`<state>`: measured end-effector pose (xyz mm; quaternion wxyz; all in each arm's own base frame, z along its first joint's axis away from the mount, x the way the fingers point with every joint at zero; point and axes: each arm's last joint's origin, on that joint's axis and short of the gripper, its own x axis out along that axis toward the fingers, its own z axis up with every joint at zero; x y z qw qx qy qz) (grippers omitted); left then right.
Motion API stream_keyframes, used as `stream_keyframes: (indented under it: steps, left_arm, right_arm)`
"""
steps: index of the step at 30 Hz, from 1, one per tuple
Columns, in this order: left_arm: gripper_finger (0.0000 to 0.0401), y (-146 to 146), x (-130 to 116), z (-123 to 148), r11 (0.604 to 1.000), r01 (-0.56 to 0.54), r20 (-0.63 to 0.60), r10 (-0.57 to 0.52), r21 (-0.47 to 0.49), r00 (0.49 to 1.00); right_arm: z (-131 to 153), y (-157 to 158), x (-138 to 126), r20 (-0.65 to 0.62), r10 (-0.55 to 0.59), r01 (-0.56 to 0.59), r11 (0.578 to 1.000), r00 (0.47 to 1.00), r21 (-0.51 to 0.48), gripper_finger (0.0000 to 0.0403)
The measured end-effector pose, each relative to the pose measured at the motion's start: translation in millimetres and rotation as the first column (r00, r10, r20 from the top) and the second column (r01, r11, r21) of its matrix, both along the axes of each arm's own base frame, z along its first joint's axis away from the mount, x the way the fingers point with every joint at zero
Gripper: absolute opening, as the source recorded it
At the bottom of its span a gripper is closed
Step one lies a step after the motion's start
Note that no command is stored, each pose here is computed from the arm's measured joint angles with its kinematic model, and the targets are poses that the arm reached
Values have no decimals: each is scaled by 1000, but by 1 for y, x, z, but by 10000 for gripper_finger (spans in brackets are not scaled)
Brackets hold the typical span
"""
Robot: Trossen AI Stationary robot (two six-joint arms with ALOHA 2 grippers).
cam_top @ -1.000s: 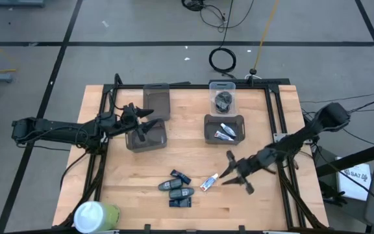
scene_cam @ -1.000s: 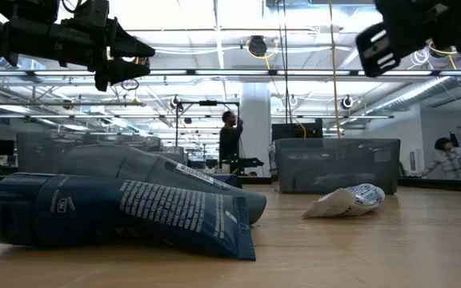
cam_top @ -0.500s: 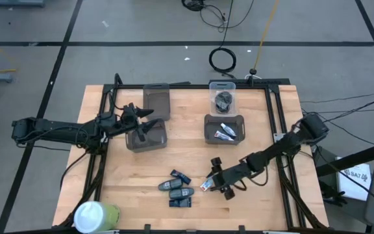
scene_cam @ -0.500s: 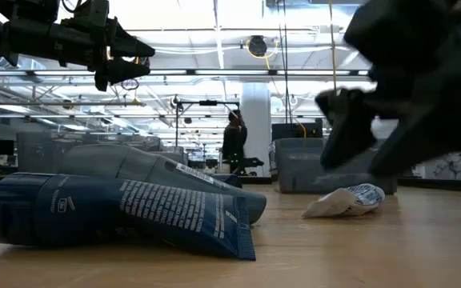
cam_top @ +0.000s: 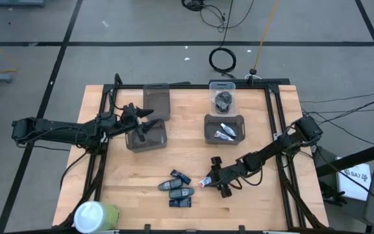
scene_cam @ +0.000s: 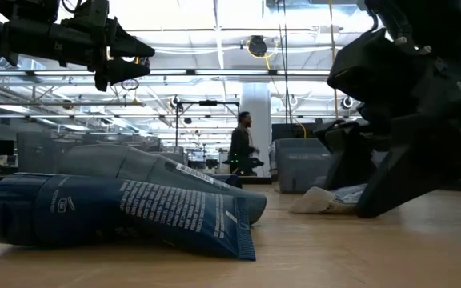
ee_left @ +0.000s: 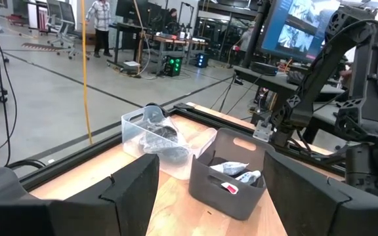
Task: Pick & Place Travel size toiletries
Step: Put the white toothpaste into the bottom right black bin
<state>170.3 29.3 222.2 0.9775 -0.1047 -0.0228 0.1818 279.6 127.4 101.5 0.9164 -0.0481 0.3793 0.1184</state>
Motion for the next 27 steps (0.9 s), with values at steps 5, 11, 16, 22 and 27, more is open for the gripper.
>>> stream_keyframes:
  steps: [5,11,16,22,27]
  left_arm:
    - [271,0,0,0,1000,0,0,0,0,1000]
    - [271,0,0,0,1000,0,0,0,0,1000]
    - [271,0,0,0,1000,0,0,0,0,1000]
    - [271,0,0,0,1000,0,0,0,0,1000]
    - [271,0,0,0,1000,0,0,0,0,1000]
  right_arm:
    - [-2,0,-1,-28,-32,32,999,999,21,182]
    - [-3,-1,-3,-52,-43,44,999,998,15,155]
    - [-4,-2,-3,-57,-44,45,999,997,14,138]
    - [-4,-2,-4,-60,-43,44,999,997,13,132]
    - [-4,-2,-4,-56,-33,34,999,998,7,132]
